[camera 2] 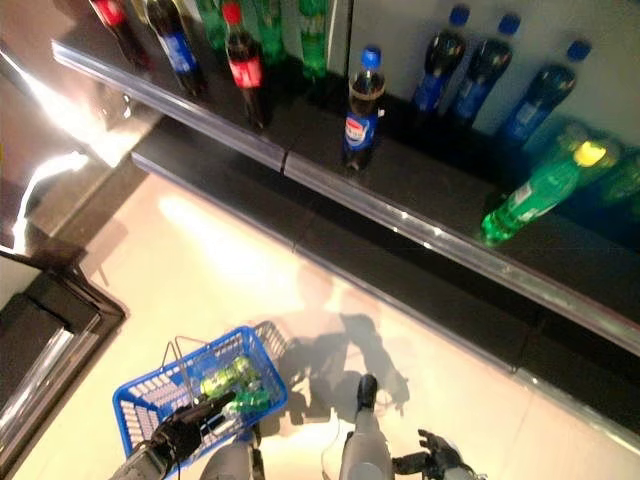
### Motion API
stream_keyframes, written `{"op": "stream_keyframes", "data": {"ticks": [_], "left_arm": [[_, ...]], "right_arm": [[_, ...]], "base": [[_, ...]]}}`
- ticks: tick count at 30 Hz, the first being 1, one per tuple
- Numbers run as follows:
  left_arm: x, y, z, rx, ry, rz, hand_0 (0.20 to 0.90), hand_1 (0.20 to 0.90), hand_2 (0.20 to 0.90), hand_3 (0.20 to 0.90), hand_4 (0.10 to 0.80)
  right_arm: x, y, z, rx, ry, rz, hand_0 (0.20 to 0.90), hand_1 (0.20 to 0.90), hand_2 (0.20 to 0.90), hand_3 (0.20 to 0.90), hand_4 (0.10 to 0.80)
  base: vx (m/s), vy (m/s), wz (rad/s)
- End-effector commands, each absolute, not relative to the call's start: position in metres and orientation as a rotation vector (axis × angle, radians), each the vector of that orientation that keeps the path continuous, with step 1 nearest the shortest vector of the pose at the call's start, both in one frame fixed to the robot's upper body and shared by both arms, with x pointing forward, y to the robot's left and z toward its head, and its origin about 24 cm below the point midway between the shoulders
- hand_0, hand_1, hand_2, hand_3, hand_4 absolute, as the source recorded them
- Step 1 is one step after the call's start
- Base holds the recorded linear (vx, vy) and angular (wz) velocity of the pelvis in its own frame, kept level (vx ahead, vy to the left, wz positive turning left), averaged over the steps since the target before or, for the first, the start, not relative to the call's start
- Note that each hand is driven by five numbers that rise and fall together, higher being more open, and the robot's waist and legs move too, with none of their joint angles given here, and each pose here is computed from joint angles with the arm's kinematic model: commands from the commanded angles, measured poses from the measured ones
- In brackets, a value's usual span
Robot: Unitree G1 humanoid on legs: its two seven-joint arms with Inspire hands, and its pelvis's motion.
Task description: Pick up the drink and place into the basket.
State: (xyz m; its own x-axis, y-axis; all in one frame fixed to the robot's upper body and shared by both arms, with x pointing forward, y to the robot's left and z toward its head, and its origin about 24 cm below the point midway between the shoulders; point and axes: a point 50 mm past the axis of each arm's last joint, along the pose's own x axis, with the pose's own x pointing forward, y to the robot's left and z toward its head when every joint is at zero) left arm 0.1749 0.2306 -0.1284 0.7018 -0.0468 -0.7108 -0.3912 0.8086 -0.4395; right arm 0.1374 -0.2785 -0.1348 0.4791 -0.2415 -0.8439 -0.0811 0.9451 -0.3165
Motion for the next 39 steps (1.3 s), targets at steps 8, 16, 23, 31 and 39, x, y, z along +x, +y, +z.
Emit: {"op": "stream_keyframes", "data": {"ticks": [8, 16, 23, 31, 39], "left_arm": [[0.223, 0.274, -0.085, -0.648, 0.479, 0.263, 0.3, 0.3, 0.3, 0.2, 0.1], [0.234, 0.265, -0.08, -0.665, 0.452, 0.247, 0.3, 0.3, 0.3, 0.2, 0.1], [0.24, 0.262, -0.073, -0.662, 0.429, 0.25, 0.3, 0.3, 0.3, 0.2, 0.1], [0.239, 0.262, -0.072, -0.657, 0.414, 0.246, 0.3, 0.3, 0.3, 0.2, 0.1], [0.232, 0.263, -0.077, -0.659, 0.416, 0.245, 0.3, 0.3, 0.3, 0.2, 0.1]], "right_arm": [[0.182, -0.298, -0.105, -0.423, 0.882, -0.127, 0.9, 0.9, 0.9, 0.9, 0.8], [0.246, -0.272, -0.061, -0.473, 0.478, -0.099, 0.9, 0.9, 0.9, 0.9, 0.8], [0.303, -0.226, 0.025, -0.536, 0.009, 0.023, 0.9, 0.9, 0.9, 0.9, 0.8], [0.322, -0.21, 0.116, -0.551, -0.385, 0.017, 0.9, 0.9, 0.9, 0.9, 0.8], [0.318, -0.213, 0.176, -0.519, -0.639, -0.046, 0.9, 0.9, 0.9, 0.9, 0.8]], "base": [[-0.153, -0.006, -0.04], [-0.056, -0.014, 0.03], [-0.005, -0.006, 0.02], [0.005, -0.013, 0.05], [0.0, 0.0, 0.0]]}}
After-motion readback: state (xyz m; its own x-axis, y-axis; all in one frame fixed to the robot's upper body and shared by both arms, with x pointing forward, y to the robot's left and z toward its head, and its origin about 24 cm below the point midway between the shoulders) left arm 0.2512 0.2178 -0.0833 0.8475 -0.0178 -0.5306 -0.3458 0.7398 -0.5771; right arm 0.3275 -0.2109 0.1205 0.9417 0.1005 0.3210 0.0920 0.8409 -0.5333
